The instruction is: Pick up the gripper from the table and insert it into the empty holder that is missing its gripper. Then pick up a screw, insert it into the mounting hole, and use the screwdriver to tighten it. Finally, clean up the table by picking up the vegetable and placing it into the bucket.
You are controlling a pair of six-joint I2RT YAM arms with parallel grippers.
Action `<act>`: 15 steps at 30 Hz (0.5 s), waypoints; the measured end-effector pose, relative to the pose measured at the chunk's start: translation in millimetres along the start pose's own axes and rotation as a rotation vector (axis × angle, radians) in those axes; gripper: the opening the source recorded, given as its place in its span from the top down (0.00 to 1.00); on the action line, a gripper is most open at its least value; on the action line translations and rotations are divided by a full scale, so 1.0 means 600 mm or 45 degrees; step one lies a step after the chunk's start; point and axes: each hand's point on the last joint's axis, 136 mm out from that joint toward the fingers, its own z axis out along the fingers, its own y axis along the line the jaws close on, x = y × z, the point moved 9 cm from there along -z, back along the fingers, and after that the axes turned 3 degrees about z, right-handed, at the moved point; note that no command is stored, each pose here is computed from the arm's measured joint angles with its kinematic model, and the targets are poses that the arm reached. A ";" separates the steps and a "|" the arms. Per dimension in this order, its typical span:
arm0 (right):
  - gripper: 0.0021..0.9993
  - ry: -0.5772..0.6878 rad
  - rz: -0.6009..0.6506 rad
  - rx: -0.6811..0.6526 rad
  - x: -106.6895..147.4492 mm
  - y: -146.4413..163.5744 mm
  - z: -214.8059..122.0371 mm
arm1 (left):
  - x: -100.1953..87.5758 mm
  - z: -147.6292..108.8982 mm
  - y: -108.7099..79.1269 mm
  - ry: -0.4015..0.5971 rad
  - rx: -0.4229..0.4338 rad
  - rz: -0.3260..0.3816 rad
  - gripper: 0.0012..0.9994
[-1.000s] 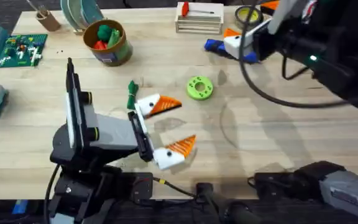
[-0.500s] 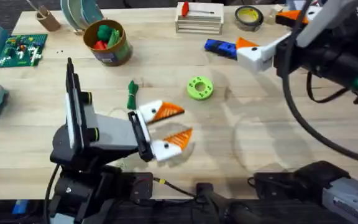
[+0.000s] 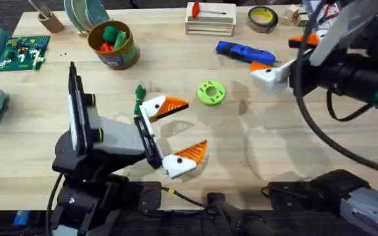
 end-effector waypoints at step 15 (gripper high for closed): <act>0.01 0.180 0.023 -0.026 0.026 -0.002 0.054 | -0.131 -0.062 0.005 0.256 -0.663 -0.400 0.01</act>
